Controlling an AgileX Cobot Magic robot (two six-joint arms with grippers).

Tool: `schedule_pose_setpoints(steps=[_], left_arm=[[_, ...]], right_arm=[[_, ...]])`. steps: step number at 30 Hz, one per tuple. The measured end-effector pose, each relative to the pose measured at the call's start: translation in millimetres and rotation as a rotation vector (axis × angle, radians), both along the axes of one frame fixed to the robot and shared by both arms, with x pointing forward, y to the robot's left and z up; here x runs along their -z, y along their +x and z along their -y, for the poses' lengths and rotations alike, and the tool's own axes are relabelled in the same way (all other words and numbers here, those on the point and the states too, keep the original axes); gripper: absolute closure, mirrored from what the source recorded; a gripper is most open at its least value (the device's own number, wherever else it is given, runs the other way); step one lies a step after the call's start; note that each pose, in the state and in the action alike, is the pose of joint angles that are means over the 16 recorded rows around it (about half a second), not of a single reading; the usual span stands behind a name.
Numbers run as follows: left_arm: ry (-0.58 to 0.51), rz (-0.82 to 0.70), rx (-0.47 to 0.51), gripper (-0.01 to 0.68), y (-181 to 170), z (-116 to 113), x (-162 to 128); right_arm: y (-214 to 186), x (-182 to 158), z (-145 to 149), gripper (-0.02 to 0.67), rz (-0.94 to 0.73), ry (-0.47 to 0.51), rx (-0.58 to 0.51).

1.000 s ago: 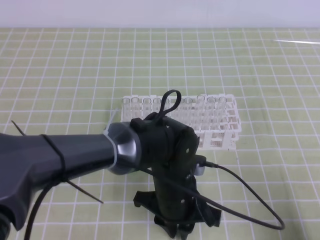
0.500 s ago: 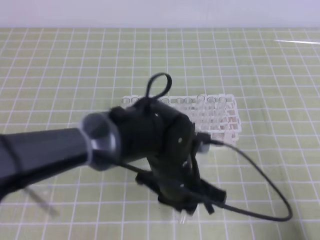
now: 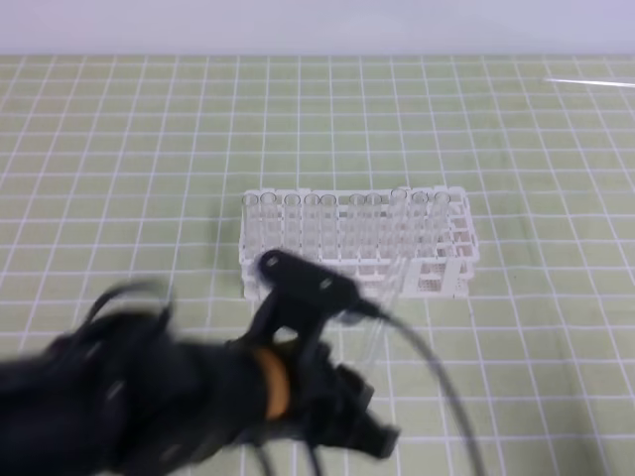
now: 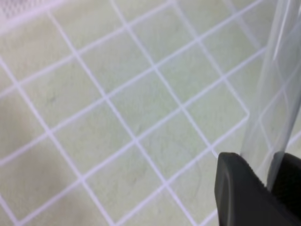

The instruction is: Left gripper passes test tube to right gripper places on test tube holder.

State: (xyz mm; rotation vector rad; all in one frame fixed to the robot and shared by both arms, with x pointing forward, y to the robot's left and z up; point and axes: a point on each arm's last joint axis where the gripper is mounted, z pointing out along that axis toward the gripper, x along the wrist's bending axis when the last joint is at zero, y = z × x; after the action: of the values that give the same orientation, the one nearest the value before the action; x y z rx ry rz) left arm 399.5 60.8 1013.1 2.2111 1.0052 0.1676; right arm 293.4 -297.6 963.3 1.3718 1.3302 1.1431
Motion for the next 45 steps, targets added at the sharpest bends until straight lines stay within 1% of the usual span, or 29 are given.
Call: schedule_pose_setpoints(steps=[4,8,10,15,22,26,37,39,41,43,45], left_arm=[[-0.040,0.116,0.072,0.665,-13.6,-20.7,8.0],[-0.037,0.223,0.161,0.665,-24.2,-36.5,13.3],[-0.020,0.274,0.209,0.665,-27.9,-42.0,14.7],[0.069,0.388,0.329,0.666,-31.7,-50.0,15.7],[0.172,0.484,0.432,0.665,-31.0,-53.2,15.7],[0.190,0.518,0.462,0.665,-30.6,-53.1,14.9],[0.056,0.513,0.422,0.665,-32.3,-46.5,8.0],[0.032,0.506,0.410,0.664,-32.5,-45.5,7.0],[0.009,0.496,0.397,0.664,-32.8,-44.7,6.1],[0.000,0.488,0.389,0.664,-32.8,-44.5,6.1],[-0.004,0.480,0.381,0.664,-32.8,-44.5,6.3]], right_arm=[[0.0,0.0,0.0,0.651,0.000,0.000,0.000],[0.0,0.0,0.0,0.651,0.000,0.000,0.000],[0.0,0.0,0.0,0.651,0.000,0.000,0.000],[0.0,0.0,0.0,0.651,0.000,0.000,0.000],[0.0,0.0,0.0,0.651,0.000,0.000,0.000],[0.0,0.0,0.0,0.651,0.000,0.000,0.000],[0.0,-0.2,0.2,0.651,0.003,-0.007,0.001],[0.2,-0.9,-0.4,0.651,0.010,0.019,-0.001],[0.3,-2.2,-1.7,0.651,0.022,0.077,-0.005],[0.5,-4.0,-3.6,0.651,0.037,0.176,-0.011],[0.7,-6.4,-5.7,0.651,0.054,0.307,-0.017]])
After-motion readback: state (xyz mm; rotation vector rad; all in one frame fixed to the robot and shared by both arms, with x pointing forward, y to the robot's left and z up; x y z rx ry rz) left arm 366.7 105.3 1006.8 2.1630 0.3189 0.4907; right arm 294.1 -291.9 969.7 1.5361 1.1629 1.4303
